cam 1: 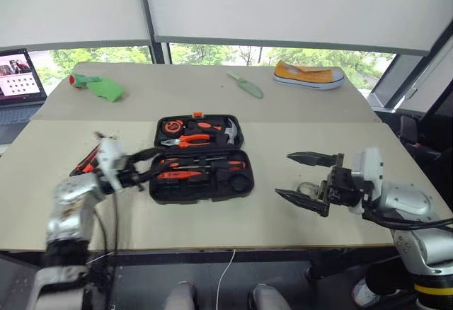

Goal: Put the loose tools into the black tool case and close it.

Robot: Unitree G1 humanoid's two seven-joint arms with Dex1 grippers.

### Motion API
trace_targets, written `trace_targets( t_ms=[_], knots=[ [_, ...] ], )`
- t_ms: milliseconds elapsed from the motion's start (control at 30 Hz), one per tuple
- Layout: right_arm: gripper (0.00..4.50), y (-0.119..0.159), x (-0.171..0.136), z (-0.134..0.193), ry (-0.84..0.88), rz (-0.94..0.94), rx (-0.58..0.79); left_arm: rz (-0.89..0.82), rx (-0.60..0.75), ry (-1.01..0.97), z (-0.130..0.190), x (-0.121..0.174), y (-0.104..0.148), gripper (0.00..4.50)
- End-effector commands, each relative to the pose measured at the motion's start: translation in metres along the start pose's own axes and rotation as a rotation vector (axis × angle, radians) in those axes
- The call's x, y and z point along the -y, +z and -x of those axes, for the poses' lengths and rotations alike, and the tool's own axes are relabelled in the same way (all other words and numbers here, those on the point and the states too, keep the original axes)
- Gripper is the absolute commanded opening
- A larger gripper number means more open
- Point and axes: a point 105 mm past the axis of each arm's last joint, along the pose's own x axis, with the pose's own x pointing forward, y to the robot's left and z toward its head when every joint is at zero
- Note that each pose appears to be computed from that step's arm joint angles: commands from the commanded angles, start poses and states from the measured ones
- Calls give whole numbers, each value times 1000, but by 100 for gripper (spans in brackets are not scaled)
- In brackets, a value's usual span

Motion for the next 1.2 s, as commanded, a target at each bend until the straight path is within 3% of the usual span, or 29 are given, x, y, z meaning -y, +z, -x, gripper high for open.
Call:
trace_targets(
  t_ms=[33, 200, 300, 367, 500, 600, 733, 967, 1100, 1200],
  knots=[
    [450, 4, -8, 4, -11, 123, 88, 36, -26, 339, 71, -24, -9, 435],
    [450, -3, -12, 4, -67, 32, 152, 83, -105, 702, 153, -25, -36, 447],
    [450, -11, -18, 4, -56, 6, 134, 97, -151, 782, 165, -26, -40, 447],
    [450, -14, -19, 2, -53, 12, 130, 96, -154, 790, 158, -33, -37, 447],
    [450, -13, -16, -8, -39, 18, 148, 120, -183, 706, 101, -62, -19, 447],
    [450, -11, -14, -13, -28, 26, 155, 157, -292, 638, 60, -77, -18, 447],
    [450, -7, -15, -20, -7, 35, 167, 194, -440, 596, 29, -96, -26, 447],
    [450, -3, -16, -20, 5, 42, 158, 188, -557, 638, 3, -124, -36, 447],
    [450, -3, -16, -16, -4, 40, 141, 214, -595, 643, 0, -126, -44, 447],
    [450, -2, -17, -14, -14, 38, 135, 230, -617, 613, -2, -123, -50, 372]
  ],
)
